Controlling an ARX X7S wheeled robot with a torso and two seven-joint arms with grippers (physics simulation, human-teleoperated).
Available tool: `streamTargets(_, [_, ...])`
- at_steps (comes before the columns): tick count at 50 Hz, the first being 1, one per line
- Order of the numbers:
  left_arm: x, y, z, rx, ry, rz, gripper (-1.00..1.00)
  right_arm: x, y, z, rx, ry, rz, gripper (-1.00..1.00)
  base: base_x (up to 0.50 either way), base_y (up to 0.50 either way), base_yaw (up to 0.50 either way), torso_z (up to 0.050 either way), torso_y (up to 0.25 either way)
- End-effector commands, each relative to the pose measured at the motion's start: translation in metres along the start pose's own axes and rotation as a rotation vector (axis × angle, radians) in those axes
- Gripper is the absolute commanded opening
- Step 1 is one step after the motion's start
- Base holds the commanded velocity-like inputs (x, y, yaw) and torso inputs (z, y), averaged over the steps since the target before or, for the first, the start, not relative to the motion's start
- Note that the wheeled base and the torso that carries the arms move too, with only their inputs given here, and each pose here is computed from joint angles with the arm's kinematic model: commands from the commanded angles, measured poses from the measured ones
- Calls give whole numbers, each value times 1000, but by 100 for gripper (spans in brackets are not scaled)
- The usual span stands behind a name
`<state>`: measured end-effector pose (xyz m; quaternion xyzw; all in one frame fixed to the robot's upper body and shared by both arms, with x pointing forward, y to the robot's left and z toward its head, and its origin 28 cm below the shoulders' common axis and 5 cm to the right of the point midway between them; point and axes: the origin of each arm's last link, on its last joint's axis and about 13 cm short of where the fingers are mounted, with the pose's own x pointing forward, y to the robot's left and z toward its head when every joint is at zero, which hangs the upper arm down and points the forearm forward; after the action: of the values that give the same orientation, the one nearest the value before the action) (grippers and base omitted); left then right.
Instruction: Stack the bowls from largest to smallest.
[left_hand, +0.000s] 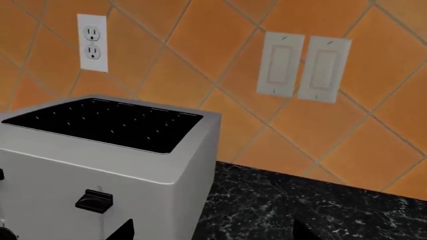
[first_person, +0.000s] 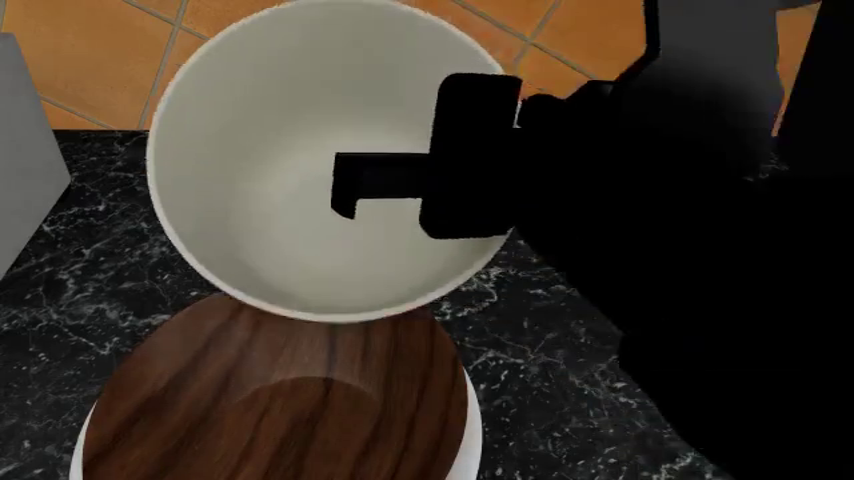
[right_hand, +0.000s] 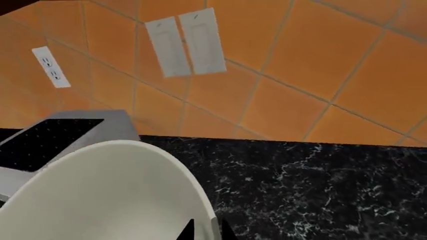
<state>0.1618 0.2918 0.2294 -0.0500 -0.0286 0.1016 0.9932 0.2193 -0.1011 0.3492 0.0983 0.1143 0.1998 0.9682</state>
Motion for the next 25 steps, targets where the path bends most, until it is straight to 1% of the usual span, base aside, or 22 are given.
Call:
streamTargets(1, [0,1,1,-31,-26,-13,100,10,26,-15,-75,41,109,-100,0,0,0,0,0])
streamTargets(4, [-1,1,2,-31,-28,-13,100,9,30,-17,-82,48,124,-100,0,0,0,0,0])
streamTargets(9, [-1,2,3,-32,-29,-11,100,11,31,-23,-94,59,127,-100,0,0,0,0,0])
streamTargets(15, [-1,4,3,-36,-31,-5,100,18,26,-43,-100,98,109,-100,0,0,0,0,0])
streamTargets(25, [-2,3,4,-35,-31,-7,100,17,22,-60,-105,139,93,-100,0,0,0,0,1])
